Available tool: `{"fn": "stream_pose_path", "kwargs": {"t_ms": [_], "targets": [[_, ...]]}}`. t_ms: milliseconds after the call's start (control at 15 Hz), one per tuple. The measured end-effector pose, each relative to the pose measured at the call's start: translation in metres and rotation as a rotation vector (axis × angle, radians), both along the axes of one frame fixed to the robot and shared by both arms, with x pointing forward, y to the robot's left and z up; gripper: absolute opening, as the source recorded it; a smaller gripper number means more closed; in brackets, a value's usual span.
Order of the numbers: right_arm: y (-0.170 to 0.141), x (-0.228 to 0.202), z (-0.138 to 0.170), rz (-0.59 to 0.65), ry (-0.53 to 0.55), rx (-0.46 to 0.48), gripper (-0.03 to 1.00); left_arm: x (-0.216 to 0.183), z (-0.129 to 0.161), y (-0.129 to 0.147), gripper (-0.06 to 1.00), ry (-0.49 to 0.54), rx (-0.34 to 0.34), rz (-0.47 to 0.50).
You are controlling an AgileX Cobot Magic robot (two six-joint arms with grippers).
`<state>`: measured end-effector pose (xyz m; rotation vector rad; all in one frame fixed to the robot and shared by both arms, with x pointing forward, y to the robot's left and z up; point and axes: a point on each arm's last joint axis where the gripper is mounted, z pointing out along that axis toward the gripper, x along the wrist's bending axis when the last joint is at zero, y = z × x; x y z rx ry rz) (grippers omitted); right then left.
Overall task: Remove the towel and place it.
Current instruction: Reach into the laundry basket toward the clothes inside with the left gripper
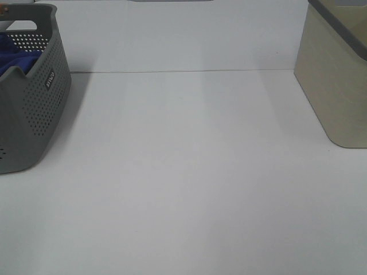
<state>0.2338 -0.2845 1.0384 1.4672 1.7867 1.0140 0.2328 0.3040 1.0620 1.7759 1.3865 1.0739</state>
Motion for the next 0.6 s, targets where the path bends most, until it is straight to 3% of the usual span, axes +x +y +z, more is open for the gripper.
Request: {"fn": "stream_pose_path", "kwargs": {"t_ms": [67, 200, 333, 400, 600], "targets": [[0.000, 0.000, 0.000, 0.000, 0.000, 0.000, 0.83, 0.006, 0.008, -0.001, 0.99, 0.039, 0.029, -0.025], [0.000, 0.000, 0.000, 0.000, 0.000, 0.000, 0.83, 0.034, 0.051, -0.001, 0.99, 0.170, 0.164, -0.106], [0.000, 0.000, 0.000, 0.000, 0.000, 0.000, 0.83, 0.062, 0.086, 0.003, 0.99, 0.231, 0.396, -0.206], [0.000, 0.000, 0.000, 0.000, 0.000, 0.000, 0.83, 0.080, 0.102, 0.003, 0.99, 0.248, 0.450, -0.234], [0.000, 0.000, 0.000, 0.000, 0.000, 0.000, 0.83, 0.132, 0.137, 0.002, 0.99, 0.299, 0.505, -0.287]]}}
